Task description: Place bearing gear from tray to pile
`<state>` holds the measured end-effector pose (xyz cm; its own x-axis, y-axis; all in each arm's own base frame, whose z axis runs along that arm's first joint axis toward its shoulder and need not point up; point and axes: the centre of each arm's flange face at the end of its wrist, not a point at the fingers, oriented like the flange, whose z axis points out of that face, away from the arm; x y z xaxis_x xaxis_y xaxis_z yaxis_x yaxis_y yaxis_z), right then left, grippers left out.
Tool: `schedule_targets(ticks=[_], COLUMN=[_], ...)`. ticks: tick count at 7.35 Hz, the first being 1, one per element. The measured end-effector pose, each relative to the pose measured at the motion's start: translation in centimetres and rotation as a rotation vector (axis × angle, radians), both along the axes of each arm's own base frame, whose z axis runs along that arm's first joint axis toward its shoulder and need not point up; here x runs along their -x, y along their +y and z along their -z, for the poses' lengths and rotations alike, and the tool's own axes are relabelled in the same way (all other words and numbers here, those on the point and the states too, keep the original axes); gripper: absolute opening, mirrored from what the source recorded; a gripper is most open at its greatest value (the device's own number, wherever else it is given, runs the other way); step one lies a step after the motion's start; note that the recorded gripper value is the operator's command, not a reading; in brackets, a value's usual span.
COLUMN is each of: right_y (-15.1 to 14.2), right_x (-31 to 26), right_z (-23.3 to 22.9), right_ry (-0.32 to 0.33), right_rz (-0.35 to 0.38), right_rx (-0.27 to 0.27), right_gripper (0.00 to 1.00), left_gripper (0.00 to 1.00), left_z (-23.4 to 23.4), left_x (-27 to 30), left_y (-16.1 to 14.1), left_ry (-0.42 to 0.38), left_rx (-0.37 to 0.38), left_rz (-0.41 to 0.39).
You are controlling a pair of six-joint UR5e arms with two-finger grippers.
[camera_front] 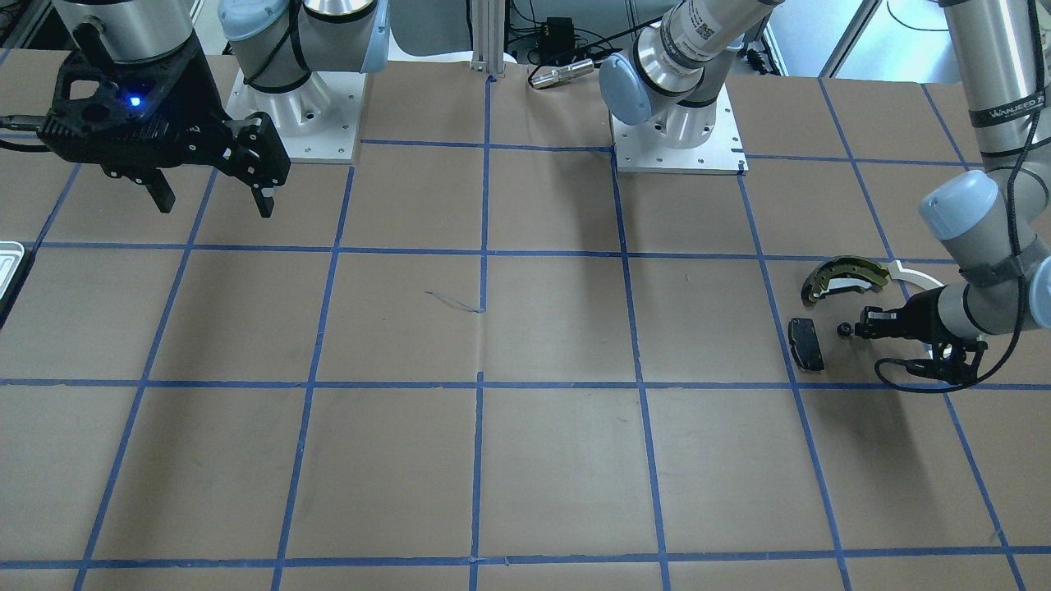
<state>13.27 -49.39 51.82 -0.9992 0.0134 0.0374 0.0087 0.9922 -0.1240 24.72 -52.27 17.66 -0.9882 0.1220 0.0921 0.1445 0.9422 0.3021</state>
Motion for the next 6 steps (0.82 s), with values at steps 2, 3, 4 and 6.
schedule_targets(ticks=[2,3,4,6], right_y=[0.0,0.0,0.0,0.0], right_x=[0.0,0.0,0.0,0.0], right_z=[0.0,0.0,0.0,0.0], right_ry=[0.000,-0.001,-0.001,-0.002], right_rz=[0.000,0.000,0.000,0.000], right_rx=[-0.001,-0.001,-0.001,-0.001], right_gripper=[1.00,1.00,1.00,1.00], left_gripper=[0.71,0.71,0.71,0.85], left_z=[0.0,-0.3,-1.3,-5.5], left_x=[-0.1,-0.1,-0.1,0.5], left_y=[0.1,0.0,-0.1,-1.6], left_ry=[-0.003,-0.008,-0.014,-0.014], left_rx=[-0.005,-0.002,0.004,0.009], left_rz=[-0.001,-0.002,-0.003,-0.016])
